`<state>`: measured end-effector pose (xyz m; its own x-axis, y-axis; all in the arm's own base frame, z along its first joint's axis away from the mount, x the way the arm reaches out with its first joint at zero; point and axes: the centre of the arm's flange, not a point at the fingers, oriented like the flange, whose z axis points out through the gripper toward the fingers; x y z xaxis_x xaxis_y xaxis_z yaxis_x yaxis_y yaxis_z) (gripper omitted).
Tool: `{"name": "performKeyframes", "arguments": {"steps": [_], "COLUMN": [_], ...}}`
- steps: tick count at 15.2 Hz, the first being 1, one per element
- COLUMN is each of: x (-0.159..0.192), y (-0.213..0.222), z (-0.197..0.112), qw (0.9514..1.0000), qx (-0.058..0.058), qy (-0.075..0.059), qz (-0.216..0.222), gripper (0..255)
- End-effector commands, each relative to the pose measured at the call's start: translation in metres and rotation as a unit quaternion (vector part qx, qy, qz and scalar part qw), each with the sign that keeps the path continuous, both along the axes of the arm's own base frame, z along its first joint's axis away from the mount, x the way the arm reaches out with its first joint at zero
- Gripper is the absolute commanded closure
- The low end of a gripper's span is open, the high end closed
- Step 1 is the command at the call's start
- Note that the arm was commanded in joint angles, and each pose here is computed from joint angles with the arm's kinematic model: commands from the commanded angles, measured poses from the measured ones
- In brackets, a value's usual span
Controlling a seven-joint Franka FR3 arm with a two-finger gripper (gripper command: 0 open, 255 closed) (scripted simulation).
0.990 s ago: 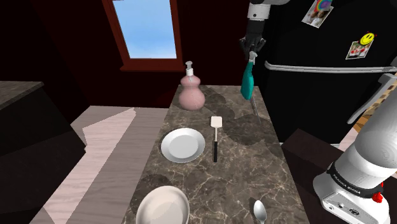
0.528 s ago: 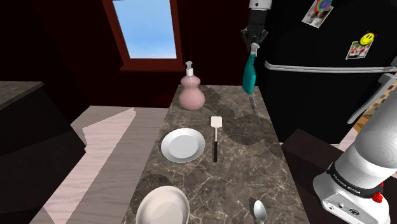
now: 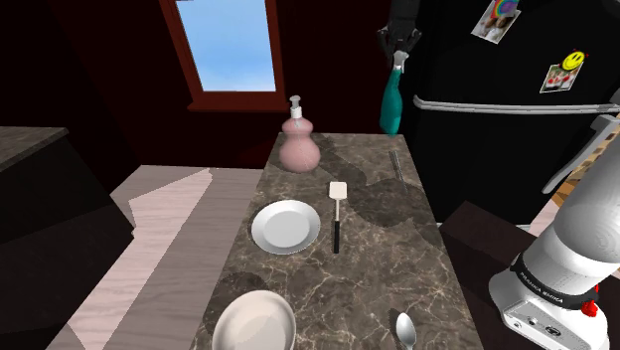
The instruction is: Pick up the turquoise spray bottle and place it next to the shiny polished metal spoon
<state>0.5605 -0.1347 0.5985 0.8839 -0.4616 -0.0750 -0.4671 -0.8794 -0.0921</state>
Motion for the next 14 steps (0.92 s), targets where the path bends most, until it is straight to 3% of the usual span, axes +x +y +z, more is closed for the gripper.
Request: {"name": "performKeyframes", "arguments": {"steps": [1, 14], "x": [0.000, 0.000], "y": [-0.001, -0.001], "z": [0.009, 0.078], "qw": [1.0000, 1.0000], "qx": [0.000, 0.000], "qy": [0.000, 0.000], "qz": [0.000, 0.000], "gripper": [255, 255]}}
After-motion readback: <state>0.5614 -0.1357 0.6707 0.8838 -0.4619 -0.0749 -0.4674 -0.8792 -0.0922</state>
